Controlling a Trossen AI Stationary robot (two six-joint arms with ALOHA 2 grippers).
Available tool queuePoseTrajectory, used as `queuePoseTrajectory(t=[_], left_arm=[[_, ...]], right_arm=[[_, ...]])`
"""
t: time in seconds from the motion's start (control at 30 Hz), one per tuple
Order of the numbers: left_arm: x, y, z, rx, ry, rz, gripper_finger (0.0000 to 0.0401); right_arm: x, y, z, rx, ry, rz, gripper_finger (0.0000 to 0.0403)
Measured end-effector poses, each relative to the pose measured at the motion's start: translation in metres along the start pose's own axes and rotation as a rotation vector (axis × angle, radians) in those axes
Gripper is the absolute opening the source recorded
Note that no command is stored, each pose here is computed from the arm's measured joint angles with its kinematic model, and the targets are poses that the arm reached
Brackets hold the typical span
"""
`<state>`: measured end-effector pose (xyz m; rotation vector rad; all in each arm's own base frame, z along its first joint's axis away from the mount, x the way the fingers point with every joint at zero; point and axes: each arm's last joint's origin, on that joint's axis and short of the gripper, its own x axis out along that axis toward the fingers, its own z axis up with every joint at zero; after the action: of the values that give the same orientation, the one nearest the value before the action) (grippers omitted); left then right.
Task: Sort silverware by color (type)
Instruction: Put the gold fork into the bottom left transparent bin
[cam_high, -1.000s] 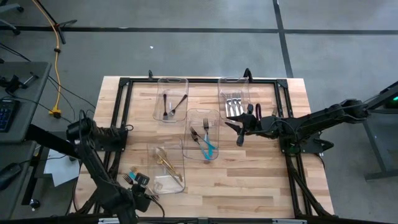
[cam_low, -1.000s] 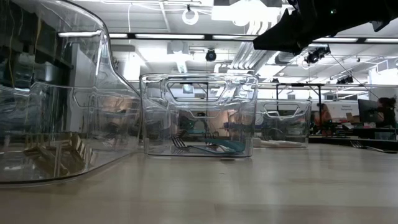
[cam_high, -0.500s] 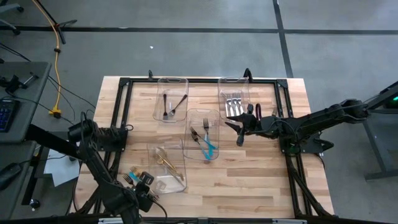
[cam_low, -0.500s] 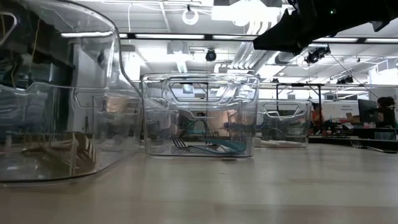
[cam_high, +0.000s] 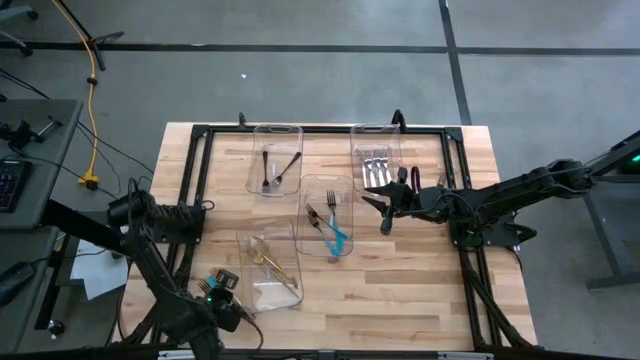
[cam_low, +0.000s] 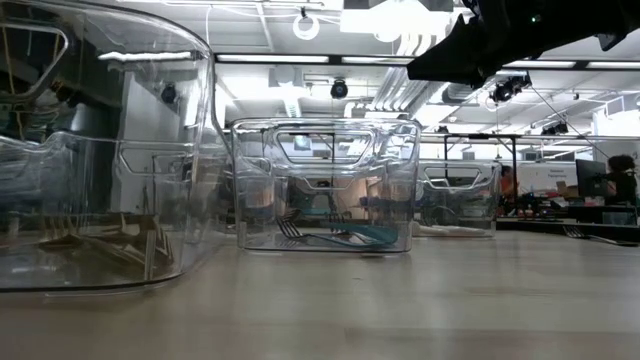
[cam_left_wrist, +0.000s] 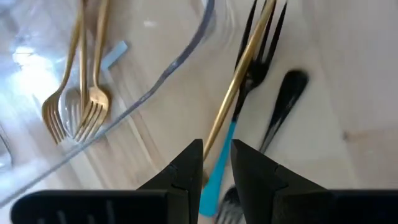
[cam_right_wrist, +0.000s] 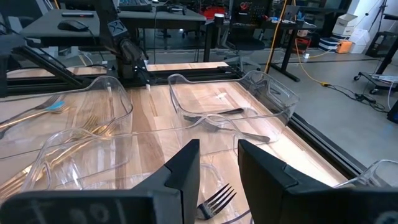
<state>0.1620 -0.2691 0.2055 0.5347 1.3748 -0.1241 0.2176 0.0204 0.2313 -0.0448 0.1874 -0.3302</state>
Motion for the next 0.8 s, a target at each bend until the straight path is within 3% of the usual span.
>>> queuePoseTrajectory(t=[0.27, 0.43, 0.57, 0.8], left_arm=[[-0.007, 0.007, -0.039, -0.183, -0.132, -0.035, 0.0076], [0.016, 0.016, -0.06, -0.196, -0.12, -0.118, 0.0076], [0.029, 0.021, -0.059, -0.191, -0.186, -0.176, 0.0076], [0.044, 0.028, -0.061, -0.119, -0.158, -0.177, 0.0076]], right_arm=[[0.0, 0.0, 0.0, 0.0, 0.0, 0.004, 0.0103], [0.0, 0.0, 0.0, 0.0, 0.0, 0.003, 0.0103], [0.0, 0.0, 0.0, 0.0, 0.0, 0.003, 0.0103], [0.0, 0.0, 0.0, 0.0, 0.0, 0.002, 0.0103]])
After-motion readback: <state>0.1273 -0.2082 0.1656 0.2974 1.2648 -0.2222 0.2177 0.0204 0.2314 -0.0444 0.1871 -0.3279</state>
